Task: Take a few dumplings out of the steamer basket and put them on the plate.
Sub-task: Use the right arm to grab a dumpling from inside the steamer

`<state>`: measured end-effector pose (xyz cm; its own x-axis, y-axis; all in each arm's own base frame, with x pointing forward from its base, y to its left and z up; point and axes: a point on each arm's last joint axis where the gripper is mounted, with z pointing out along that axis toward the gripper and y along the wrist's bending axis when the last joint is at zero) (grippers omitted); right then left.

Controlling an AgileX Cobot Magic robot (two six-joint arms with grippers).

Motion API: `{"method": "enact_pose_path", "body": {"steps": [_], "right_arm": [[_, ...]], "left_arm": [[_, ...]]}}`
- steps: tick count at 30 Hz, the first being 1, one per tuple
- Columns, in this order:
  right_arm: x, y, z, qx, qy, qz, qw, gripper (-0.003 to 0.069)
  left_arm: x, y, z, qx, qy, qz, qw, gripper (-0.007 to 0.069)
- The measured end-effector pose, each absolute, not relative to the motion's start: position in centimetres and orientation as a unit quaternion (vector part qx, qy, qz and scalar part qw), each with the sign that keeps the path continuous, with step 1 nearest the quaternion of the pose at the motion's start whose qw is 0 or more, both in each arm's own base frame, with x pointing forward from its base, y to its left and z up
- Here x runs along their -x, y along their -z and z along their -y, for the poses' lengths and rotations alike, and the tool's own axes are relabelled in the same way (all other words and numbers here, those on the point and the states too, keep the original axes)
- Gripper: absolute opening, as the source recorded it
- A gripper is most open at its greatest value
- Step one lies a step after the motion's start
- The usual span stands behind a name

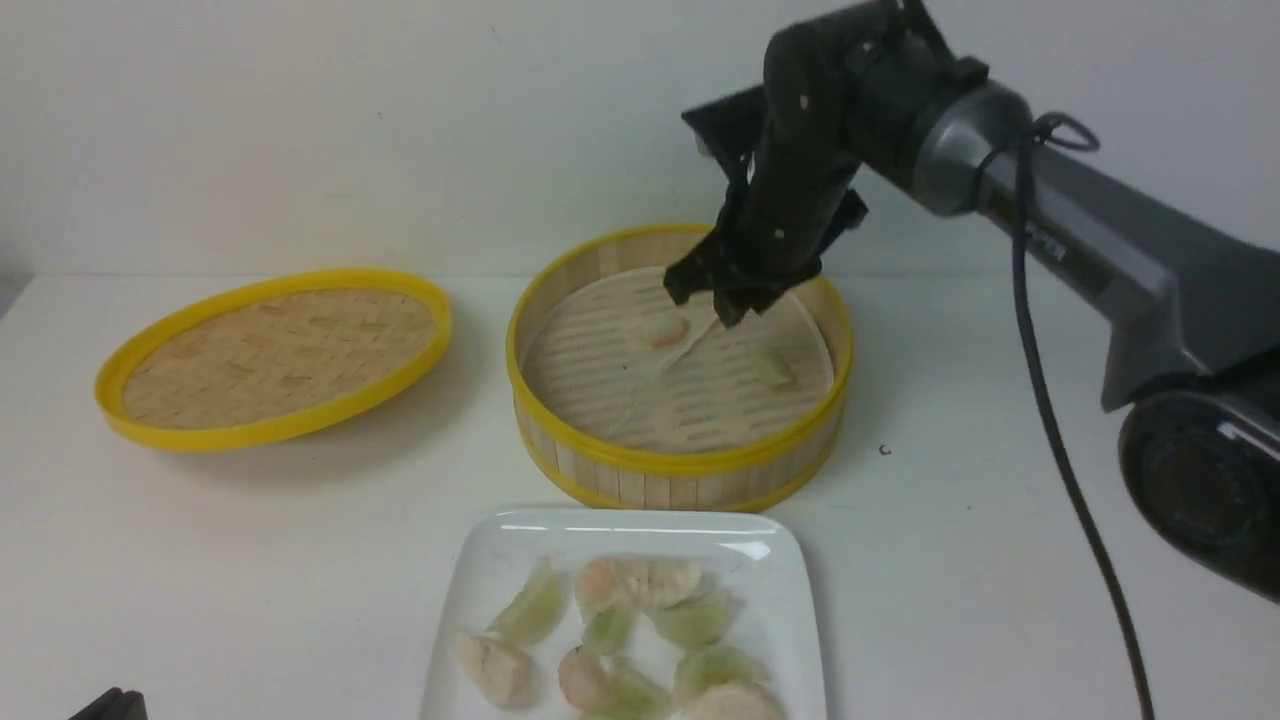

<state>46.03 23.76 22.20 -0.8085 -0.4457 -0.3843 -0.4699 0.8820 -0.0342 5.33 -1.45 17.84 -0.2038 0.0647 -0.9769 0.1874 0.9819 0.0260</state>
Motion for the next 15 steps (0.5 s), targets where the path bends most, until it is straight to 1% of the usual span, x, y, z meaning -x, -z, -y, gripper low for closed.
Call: {"method": "enact_pose_path", "body": {"steps": [1, 4, 5, 6, 7, 8, 9, 10, 11, 12, 13, 15], "right_arm": [[-46.2, -21.1, -23.6, 0.243, -0.017, -0.952, 0.184, 0.0328], [-46.7, -18.7, -23.5, 0.244, 0.008, -0.955, 0.168, 0.0461], [-46.8, -18.0, -23.5, 0.245, 0.012, -0.956, 0.163, 0.0481], [-46.8, -17.7, -23.5, 0.245, 0.012, -0.956, 0.161, 0.0483], [-46.9, -17.2, -23.5, 0.242, 0.013, -0.957, 0.156, 0.0479], [-47.0, -17.3, -23.5, 0.241, 0.015, -0.957, 0.161, 0.0454], [-47.0, -17.2, -23.5, 0.237, 0.013, -0.958, 0.161, 0.0402], [-47.0, -17.1, -23.6, 0.233, 0.008, -0.959, 0.16, 0.0326], [-46.9, -17.2, -23.7, 0.231, 0.005, -0.96, 0.16, 0.0233], [-46.8, -17.4, -23.7, 0.229, 0.001, -0.96, 0.161, 0.0182], [-46.8, -17.5, -23.8, 0.228, -0.002, -0.96, 0.16, 0.0183], [-46.2, -18.9, -24.0, 0.219, -0.033, -0.962, 0.161, 0.0204]], "left_arm": [[-5.3, -17.8, 1.4, -0.081, 0.049, -0.774, 0.626, -0.0006], [-5.3, -17.8, 1.4, -0.081, 0.049, -0.774, 0.626, -0.0006], [-5.3, -17.8, 1.4, -0.081, 0.049, -0.774, 0.626, -0.0006], [-5.3, -17.8, 1.4, -0.081, 0.049, -0.774, 0.626, -0.0006], [-5.3, -17.8, 1.4, -0.081, 0.049, -0.774, 0.626, -0.0006], [-5.3, -17.8, 1.4, -0.081, 0.049, -0.774, 0.626, -0.0006], [-5.3, -17.8, 1.4, -0.082, 0.049, -0.774, 0.626, -0.0006], [-5.3, -17.8, 1.4, -0.082, 0.049, -0.774, 0.626, -0.0006], [-5.3, -17.8, 1.4, -0.082, 0.049, -0.775, 0.625, -0.0006], [-5.3, -17.8, 1.4, -0.082, 0.049, -0.775, 0.625, -0.0006], [-5.3, -17.8, 1.4, -0.082, 0.049, -0.775, 0.625, -0.0006], [-5.3, -17.8, 1.4, -0.082, 0.049, -0.775, 0.625, -0.0006]]}}
